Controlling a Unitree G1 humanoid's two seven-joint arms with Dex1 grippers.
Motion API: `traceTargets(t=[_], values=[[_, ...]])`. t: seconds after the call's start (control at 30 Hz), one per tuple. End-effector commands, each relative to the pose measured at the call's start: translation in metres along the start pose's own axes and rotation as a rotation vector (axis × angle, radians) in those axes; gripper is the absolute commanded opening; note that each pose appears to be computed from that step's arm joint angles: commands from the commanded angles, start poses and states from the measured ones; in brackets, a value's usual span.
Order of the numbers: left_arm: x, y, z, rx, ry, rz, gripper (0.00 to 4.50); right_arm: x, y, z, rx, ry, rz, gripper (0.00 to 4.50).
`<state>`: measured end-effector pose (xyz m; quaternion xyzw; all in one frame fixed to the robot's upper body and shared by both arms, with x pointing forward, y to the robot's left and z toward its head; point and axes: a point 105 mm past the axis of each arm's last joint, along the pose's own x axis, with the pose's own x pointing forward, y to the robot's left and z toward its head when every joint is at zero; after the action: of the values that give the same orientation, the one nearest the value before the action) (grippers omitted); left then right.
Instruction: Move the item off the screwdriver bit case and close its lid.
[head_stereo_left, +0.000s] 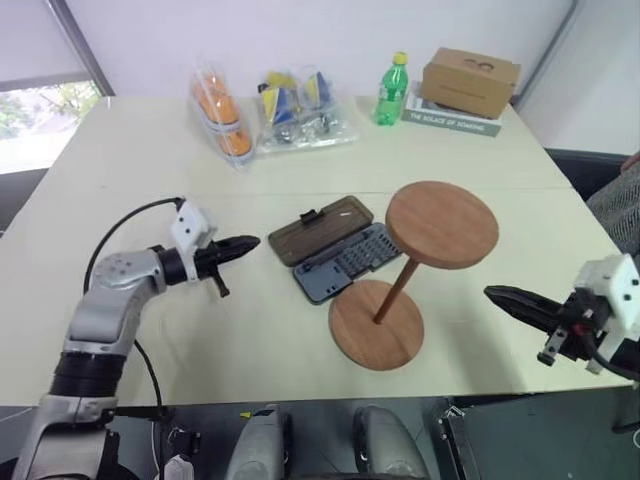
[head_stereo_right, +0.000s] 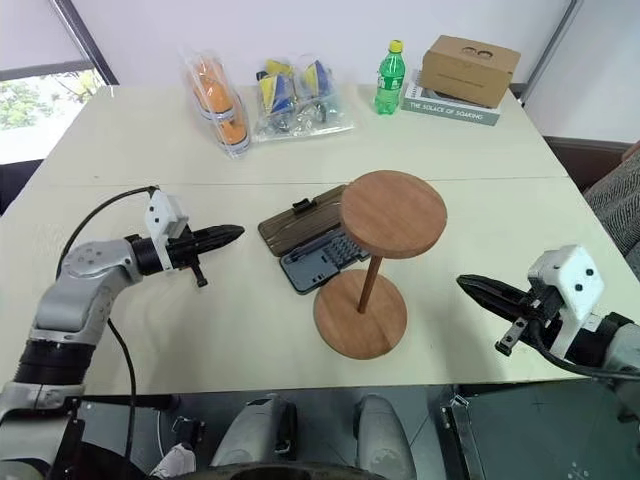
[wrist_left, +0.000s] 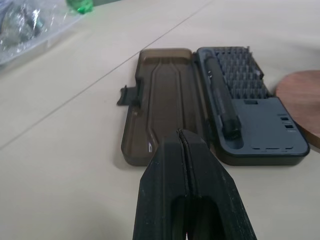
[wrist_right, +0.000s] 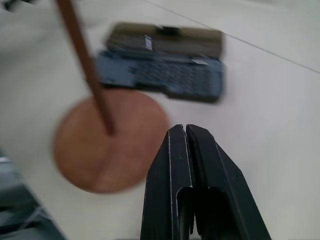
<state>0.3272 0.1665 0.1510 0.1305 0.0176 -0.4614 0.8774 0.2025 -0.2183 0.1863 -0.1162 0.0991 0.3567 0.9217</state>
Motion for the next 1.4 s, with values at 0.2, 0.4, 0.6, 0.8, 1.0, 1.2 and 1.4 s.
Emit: traceTargets(t=[0.2, 0.4, 0.6, 0.8, 1.0, 1.2, 1.4], values=[[0.002, -0.006, 0.026, -0.01, -0.073, -0.021, 0.0, 0.004, 0.009, 0.014, 0.007, -0.037, 0.017, 0.07], [0.002, -0.008, 0.028, -0.019, -0.072, -0.02, 0.0, 0.005, 0.012, 0.011, 0.013, -0.016, 0.025, 0.07], [0.005, -0.012, 0.029, -0.03, -0.075, -0.03, 0.0, 0.008, 0.013, 0.009, 0.009, -0.003, 0.022, 0.07], [0.01, -0.011, 0.029, -0.023, -0.076, -0.032, 0.0, 0.011, 0.014, 0.01, 0.001, -0.002, 0.016, 0.07], [0.013, -0.012, 0.029, -0.022, -0.075, -0.046, 0.0, 0.012, 0.017, 0.01, 0.01, 0.006, 0.016, 0.07], [0.014, -0.011, 0.031, -0.031, -0.083, -0.049, 0.0, 0.014, 0.031, 0.013, 0.074, -0.023, 0.076, 1.74], [0.016, -0.011, 0.031, -0.026, -0.077, -0.058, 0.0, 0.023, 0.045, 0.02, 0.069, -0.053, 0.101, 4.39]])
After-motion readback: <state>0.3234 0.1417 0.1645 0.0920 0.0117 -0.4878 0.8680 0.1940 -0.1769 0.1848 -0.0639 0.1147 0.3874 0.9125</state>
